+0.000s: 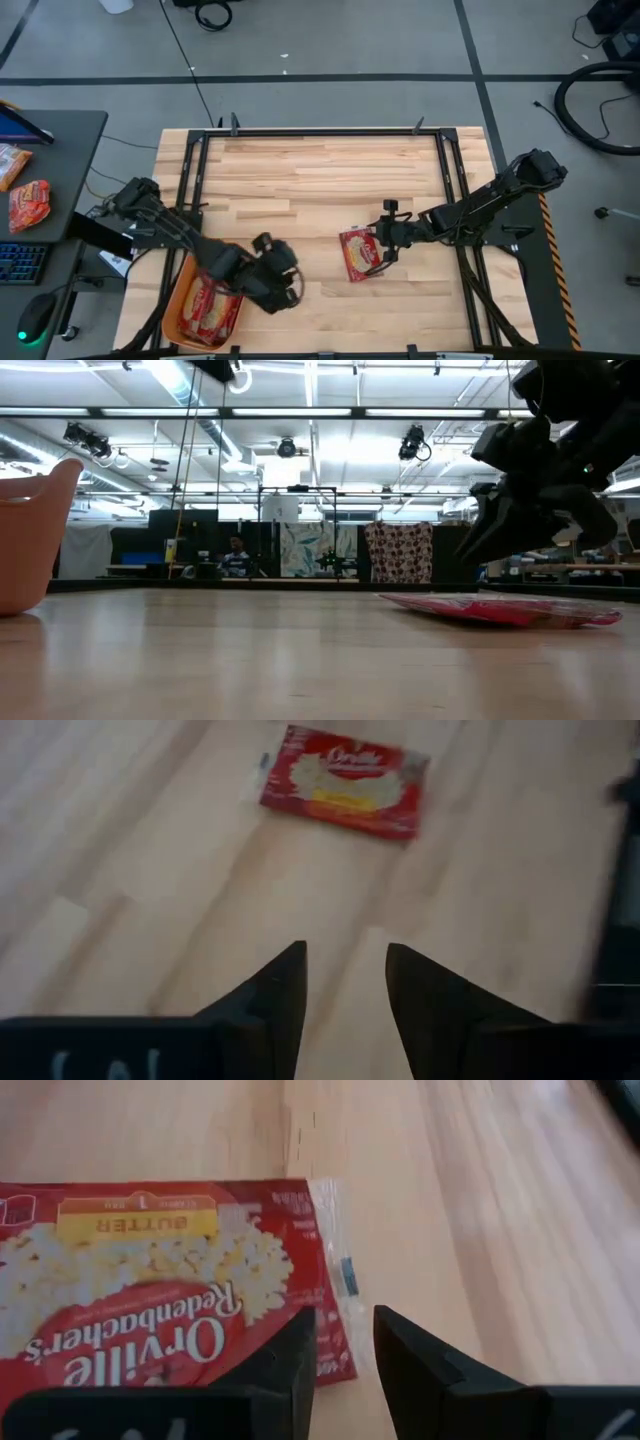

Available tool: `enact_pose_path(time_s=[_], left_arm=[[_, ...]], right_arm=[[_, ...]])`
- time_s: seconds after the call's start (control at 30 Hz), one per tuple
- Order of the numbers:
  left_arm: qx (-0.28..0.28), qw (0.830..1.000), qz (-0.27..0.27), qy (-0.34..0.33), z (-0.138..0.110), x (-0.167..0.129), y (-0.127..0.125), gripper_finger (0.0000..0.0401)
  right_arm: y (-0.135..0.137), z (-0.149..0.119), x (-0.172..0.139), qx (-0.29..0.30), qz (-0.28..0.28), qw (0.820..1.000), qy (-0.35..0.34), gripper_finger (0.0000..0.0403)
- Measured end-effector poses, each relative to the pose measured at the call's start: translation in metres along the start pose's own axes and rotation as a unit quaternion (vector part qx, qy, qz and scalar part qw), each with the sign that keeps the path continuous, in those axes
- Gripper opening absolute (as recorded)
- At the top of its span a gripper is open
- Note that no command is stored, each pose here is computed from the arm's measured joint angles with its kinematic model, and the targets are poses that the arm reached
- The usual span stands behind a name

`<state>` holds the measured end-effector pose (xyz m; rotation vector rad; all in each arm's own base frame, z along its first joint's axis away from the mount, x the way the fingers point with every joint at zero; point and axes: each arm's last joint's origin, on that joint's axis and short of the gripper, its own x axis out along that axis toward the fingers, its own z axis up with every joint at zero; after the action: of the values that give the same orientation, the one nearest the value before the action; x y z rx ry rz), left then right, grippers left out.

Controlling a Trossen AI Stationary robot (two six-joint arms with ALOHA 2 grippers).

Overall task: Sort popcorn bags into baskets
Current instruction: Put the popcorn bag into the orange bin

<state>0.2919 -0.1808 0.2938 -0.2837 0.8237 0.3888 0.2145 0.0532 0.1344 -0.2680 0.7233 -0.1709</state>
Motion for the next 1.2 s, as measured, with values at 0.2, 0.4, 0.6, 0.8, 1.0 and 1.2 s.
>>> enact_pose_path(time_s=[0.2, 0.4, 0.6, 0.8, 1.0, 1.2], left_arm=[[0.108, 0.993, 0.032, 0.025, 0.006, 0.058, -0.002, 0.0149], [0.198, 0.98, -0.02, 0.01, 0.017, 0.116, -0.011, 0.0174], [0.265, 0.964, -0.025, 0.025, 0.016, 0.155, -0.005, 0.0199], [0.313, 0.949, -0.003, 0.036, 0.02, 0.176, 0.008, 0.0201], [0.311, 0.95, 0.003, 0.037, 0.023, 0.182, 0.014, 0.0201], [0.312, 0.949, 0.007, 0.043, 0.024, 0.183, 0.017, 0.0201]], right_arm=[[0.003, -0.007, -0.004, 0.056, 0.02, 0.997, 0.048, 0.0119], [0.013, -0.006, -0.008, 0.075, 0.087, 0.991, 0.064, 0.012], [0.032, -0.002, -0.018, 0.063, 0.151, 0.985, 0.051, 0.012], [0.063, 0.013, -0.029, 0.026, 0.149, 0.986, -0.071, 0.012], [0.101, 0.013, -0.025, -0.055, 0.109, 0.984, -0.133, 0.0125], [0.133, 0.019, -0.004, -0.103, 0.048, 0.986, -0.123, 0.0155]])
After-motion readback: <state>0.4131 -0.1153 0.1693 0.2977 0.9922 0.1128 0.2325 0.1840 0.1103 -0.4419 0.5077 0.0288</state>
